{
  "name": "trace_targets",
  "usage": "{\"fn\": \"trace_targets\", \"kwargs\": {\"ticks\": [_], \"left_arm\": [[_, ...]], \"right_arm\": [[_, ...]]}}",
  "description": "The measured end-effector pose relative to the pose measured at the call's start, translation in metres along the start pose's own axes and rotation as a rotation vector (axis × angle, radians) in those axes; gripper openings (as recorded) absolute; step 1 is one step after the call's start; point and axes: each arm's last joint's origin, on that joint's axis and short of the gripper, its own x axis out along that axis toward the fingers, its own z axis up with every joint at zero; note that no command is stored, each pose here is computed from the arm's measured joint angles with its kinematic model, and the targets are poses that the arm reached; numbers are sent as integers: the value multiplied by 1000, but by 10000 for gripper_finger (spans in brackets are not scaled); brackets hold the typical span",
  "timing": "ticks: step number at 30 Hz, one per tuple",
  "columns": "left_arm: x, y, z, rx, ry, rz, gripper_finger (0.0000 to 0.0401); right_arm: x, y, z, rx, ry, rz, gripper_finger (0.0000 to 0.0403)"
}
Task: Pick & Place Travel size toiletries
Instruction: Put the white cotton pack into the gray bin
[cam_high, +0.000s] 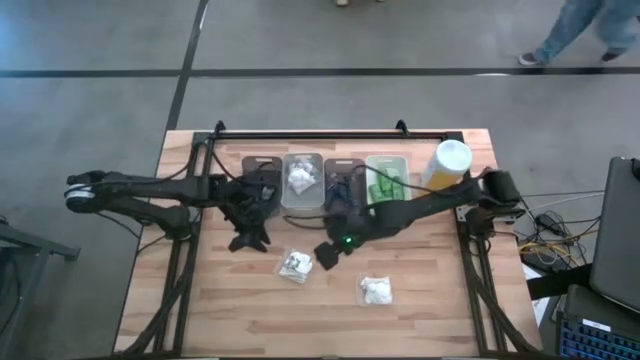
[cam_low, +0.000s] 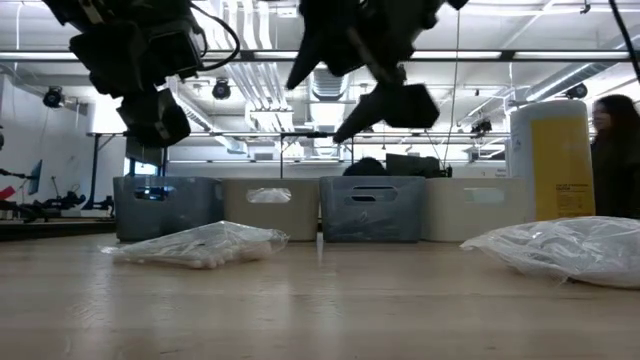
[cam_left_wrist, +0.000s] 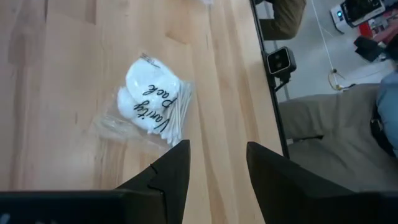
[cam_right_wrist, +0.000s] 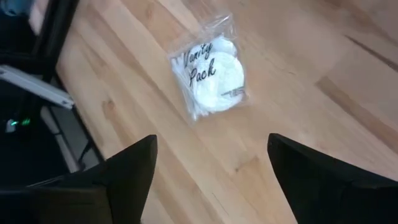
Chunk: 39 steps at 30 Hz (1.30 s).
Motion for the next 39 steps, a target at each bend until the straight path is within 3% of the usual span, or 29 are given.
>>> {"fn": "trace_targets", "kwargs": {"ticks": [5, 11, 18, 22, 28, 34, 39], "left_arm": [[2, -4, -1, 27, 9, -14, 162], [10, -16, -5, -24, 51, -25, 162], [29, -39, -21, -141, 57, 153, 162], [43, -51, -39, -204, 66, 176, 162], [57, -62, -57, -309, -60, 171, 162], [64, -57, -72, -417, -188, 221, 162], [68, -50, -79, -460, -260, 168, 162]], "right_arm": [[31, 7, 3, -28, -9, -49, 285], [66, 18, 11, -191, 12, -58, 286], [83, 24, 25, -361, 21, -110, 314], [87, 19, 30, -413, 13, -119, 327], [93, 9, 31, -389, 11, -121, 339], [100, 8, 22, -426, -13, -86, 339], [104, 4, 21, -433, -54, -99, 327]]}}
